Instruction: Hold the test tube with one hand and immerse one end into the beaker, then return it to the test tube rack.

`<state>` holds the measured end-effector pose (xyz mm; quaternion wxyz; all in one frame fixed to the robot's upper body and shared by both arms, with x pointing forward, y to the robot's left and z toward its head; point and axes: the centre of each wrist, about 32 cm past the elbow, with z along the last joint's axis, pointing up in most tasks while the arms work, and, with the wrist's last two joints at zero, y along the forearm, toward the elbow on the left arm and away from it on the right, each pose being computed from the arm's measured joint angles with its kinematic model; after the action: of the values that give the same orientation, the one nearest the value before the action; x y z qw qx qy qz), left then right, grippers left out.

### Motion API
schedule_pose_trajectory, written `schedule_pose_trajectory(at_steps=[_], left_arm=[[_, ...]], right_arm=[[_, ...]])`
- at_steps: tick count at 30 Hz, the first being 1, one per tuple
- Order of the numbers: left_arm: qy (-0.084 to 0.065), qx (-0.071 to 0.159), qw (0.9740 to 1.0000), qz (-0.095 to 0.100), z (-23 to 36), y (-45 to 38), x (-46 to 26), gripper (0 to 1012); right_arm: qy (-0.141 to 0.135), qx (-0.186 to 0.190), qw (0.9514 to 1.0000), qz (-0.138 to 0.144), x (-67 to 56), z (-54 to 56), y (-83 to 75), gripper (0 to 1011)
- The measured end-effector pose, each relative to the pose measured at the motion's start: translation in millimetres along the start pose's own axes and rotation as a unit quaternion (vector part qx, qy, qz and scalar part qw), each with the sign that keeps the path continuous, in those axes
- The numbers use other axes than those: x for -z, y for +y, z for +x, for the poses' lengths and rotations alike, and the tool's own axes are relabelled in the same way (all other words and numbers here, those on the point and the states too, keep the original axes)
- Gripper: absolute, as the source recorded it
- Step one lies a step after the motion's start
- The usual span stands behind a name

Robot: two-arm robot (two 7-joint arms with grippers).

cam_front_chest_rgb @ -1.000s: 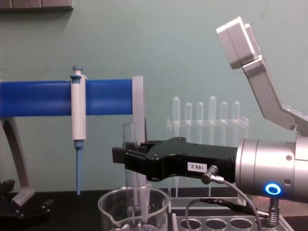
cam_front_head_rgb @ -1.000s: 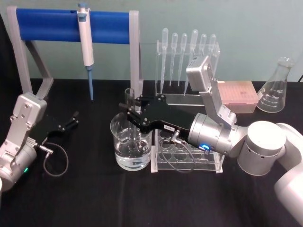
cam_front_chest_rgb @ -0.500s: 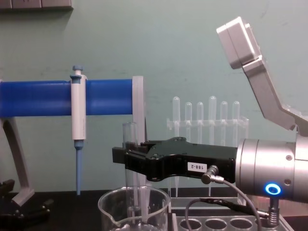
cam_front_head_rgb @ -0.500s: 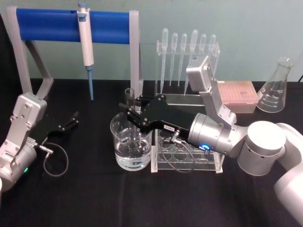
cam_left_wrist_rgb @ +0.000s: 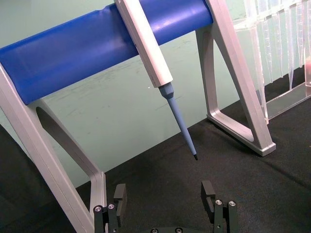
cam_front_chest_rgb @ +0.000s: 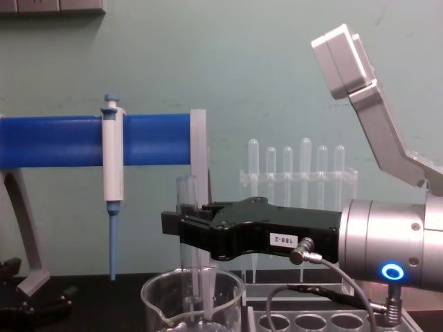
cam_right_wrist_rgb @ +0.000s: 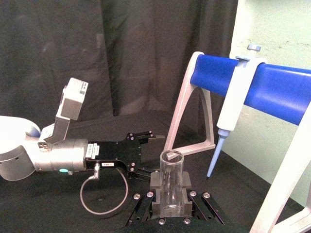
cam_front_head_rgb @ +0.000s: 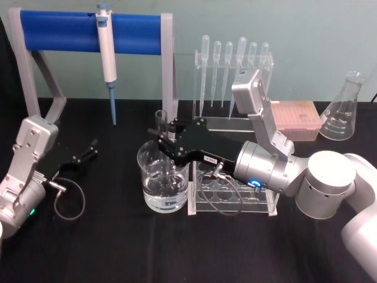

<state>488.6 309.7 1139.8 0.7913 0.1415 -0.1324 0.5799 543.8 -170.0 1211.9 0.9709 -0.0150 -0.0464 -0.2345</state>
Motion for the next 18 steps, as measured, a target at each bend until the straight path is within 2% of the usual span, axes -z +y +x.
schedule_pose_trajectory(at_steps=[18], left_arm=[[0.0, 0.0, 1.0, 0.0, 0.0, 0.0, 0.0, 1000]], right_arm=[[0.0, 0.0, 1.0, 0.0, 0.0, 0.0, 0.0, 241]])
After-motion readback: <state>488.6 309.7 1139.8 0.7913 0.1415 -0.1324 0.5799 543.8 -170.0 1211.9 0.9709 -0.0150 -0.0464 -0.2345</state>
